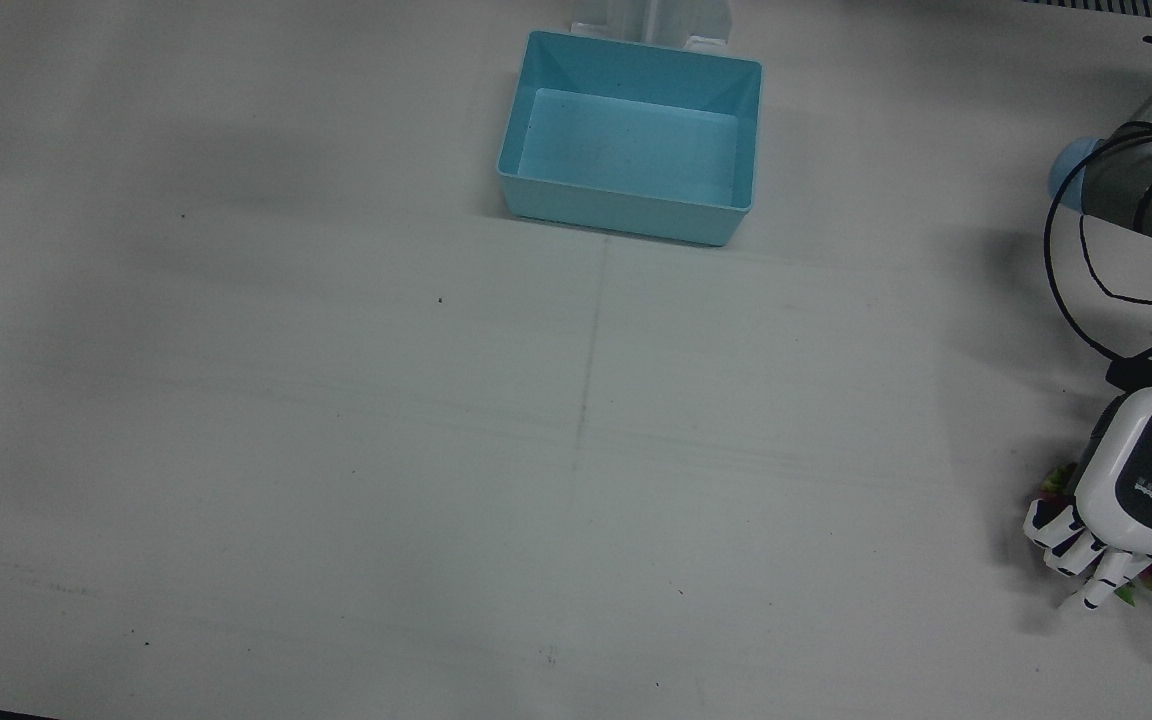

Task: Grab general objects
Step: 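Lift the dragon fruit with the left hand off the table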

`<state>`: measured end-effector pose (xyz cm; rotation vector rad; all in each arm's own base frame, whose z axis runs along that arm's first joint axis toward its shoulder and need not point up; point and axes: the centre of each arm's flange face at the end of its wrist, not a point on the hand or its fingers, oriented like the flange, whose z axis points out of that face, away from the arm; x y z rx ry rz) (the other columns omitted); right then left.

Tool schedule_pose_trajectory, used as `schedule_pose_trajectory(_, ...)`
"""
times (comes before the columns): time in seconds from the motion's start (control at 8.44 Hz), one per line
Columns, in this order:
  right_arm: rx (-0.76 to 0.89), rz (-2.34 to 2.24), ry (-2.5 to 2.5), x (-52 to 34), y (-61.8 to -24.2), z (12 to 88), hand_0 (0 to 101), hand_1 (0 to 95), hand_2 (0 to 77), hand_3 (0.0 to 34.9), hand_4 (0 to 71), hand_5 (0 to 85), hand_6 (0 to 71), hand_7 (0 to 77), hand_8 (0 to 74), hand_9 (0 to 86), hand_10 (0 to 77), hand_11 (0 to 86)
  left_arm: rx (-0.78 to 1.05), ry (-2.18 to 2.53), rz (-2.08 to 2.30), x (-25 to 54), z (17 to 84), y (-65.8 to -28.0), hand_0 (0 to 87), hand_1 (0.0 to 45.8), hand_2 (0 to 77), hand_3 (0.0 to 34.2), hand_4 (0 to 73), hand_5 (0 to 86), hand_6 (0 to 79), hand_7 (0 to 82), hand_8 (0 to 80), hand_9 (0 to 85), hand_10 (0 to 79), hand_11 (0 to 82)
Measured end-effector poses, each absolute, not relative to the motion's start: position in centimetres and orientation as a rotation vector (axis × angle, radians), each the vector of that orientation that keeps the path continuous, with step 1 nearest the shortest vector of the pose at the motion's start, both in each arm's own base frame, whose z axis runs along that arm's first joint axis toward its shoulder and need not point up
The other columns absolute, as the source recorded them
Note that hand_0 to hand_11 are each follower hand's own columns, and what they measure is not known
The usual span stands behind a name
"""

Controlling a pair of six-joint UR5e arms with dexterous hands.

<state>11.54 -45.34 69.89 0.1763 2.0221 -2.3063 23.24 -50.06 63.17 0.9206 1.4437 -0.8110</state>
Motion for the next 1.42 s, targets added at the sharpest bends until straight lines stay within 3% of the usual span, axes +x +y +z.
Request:
schedule_pose_trajectory(0.12,0.176,-2.306,2.022,11.5,-45.3,69.9,0,94.9,77.4,0.0,0.0,0.0,0.0,0.0,0.0,0.5,0.0,0.0,0.924,1.442,-0.815,23.2,63.2,-50.1,79.7,0.0,0.5,0.0,31.6,67.6,31.1,67.6,12.0,23.5,38.2,14.7)
schedule_pose_trajectory(0.36,0.176,-2.305,2.023,11.5,-45.3,69.8,0,94.9,77.4,0.0,0.0,0.0,0.0,0.0,0.0,0.5,0.0,0.0,0.937,1.439,-0.828,23.0,63.1,-50.2,82.8,0.0,0.5,0.9,57.8,66.0,46.4,67.6,43.1,48.5,31.6,45.3)
schedule_pose_trajectory(0.47,0.176,-2.305,2.024,11.5,-45.4,69.8,0,94.9,77.4,0.0,0.0,0.0,0.0,0.0,0.0,0.5,0.0,0.0,0.942,1.441,-0.832,22.9,62.9,-50.2,82.9,0.0,0.0,0.0,63.3,67.1,49.1,68.2,45.8,50.7,31.1,49.1)
schedule_pose_trajectory(0.83,0.176,-2.305,2.024,11.5,-45.4,69.8,0,94.9,77.4,0.0,0.0,0.0,0.0,0.0,0.0,0.5,0.0,0.5,0.960,1.485,-0.839,22.0,59.8,-50.1,83.5,0.0,0.0,0.0,64.4,68.7,50.7,68.7,46.9,51.8,30.5,51.8)
schedule_pose_trajectory(1.07,0.176,-2.304,2.025,11.6,-45.4,69.8,0,94.9,77.4,0.0,0.0,0.0,0.0,0.0,0.0,0.5,0.0,0.5,0.951,1.543,-0.807,21.4,53.6,-48.9,82.8,0.0,0.0,0.0,64.4,69.8,51.3,69.3,47.5,51.8,30.5,52.4)
schedule_pose_trajectory(1.42,0.175,-2.303,2.025,11.6,-45.4,69.7,0,94.9,77.4,0.0,0.0,0.0,0.0,0.0,0.0,0.5,0.0,0.5,0.761,1.710,-0.704,21.2,45.1,-45.7,80.0,0.0,0.0,0.0,64.9,69.8,53.5,69.8,48.5,53.5,30.0,56.2)
